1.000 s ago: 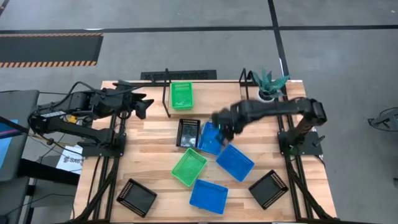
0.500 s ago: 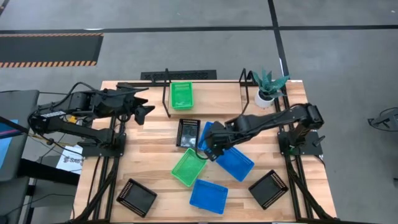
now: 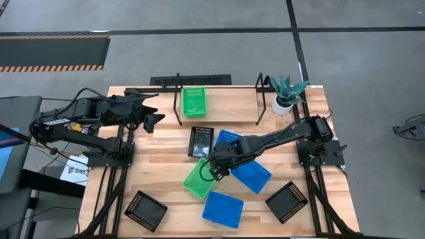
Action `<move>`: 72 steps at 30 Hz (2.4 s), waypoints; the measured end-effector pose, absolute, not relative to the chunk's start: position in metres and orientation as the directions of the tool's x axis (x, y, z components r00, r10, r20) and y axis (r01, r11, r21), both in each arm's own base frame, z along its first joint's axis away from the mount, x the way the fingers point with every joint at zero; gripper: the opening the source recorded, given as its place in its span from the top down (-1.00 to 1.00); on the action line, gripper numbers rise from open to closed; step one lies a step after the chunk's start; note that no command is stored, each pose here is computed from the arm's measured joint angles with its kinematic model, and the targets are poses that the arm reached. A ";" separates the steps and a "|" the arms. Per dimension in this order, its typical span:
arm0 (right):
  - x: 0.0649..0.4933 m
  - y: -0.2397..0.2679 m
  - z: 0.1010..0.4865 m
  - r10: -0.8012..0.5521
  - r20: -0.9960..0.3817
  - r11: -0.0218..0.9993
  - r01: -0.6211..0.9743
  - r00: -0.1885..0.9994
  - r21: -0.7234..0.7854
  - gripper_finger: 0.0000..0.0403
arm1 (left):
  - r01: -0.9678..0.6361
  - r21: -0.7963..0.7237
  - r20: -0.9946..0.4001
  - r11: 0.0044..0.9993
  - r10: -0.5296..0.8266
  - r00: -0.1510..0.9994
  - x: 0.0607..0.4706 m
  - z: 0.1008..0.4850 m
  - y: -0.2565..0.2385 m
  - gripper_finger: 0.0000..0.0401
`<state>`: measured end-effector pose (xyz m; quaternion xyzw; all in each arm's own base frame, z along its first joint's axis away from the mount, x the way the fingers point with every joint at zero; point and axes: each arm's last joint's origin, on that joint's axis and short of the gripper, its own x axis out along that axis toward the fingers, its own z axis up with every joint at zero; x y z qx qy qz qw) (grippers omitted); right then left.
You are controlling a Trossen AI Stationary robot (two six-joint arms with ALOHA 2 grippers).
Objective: Stack baskets on shelf by color
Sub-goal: Stack the green bin on the other green bins on the shelf
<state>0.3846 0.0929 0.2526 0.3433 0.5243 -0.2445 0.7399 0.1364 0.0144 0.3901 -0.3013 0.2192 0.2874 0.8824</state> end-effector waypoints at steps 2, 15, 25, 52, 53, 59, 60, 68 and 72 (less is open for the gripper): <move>0.384 0.098 0.250 -0.003 -0.945 0.629 0.736 0.327 0.252 -0.24 | -0.642 -0.402 -0.562 0.653 0.378 0.736 0.136 0.390 0.014 -0.22; 0.375 0.126 0.252 -0.223 -0.891 0.292 0.899 0.395 0.326 -0.23 | -0.683 -0.363 -0.627 0.633 0.376 0.682 0.140 0.382 0.015 -0.22; 0.372 0.133 0.253 -0.341 -0.838 0.120 0.904 0.427 0.411 -0.23 | -0.687 -0.391 -0.631 0.613 0.366 0.685 0.140 0.382 0.014 -0.22; 0.396 0.166 0.197 -0.219 -0.874 -0.095 0.882 0.433 0.461 -0.24 | -0.641 -0.374 -0.632 0.670 0.322 0.705 0.138 0.383 0.013 -0.22; 0.396 0.167 0.195 -0.220 -0.877 -0.091 0.886 0.427 0.454 -0.24 | -0.641 -0.375 -0.631 0.670 0.322 0.706 0.138 0.383 0.013 -0.22; 0.406 0.159 0.180 -0.202 -0.891 -0.065 0.902 0.406 0.426 -0.23 | -0.646 -0.392 -0.630 0.655 0.321 0.707 0.138 0.383 0.013 -0.22; 0.408 0.158 0.178 -0.195 -0.891 -0.068 0.901 0.410 0.429 -0.23 | -0.648 -0.395 -0.631 0.651 0.320 0.707 0.138 0.383 0.013 -0.22; 0.416 0.148 0.168 -0.155 -0.905 -0.047 0.912 0.397 0.408 0.19 | -0.653 -0.405 -0.624 0.640 0.329 0.709 0.138 0.384 0.013 -0.22; 0.420 0.144 0.169 -0.152 -0.898 -0.001 0.908 0.413 0.418 0.61 | -0.662 -0.402 -0.621 0.632 0.344 0.705 0.138 0.384 0.014 -0.22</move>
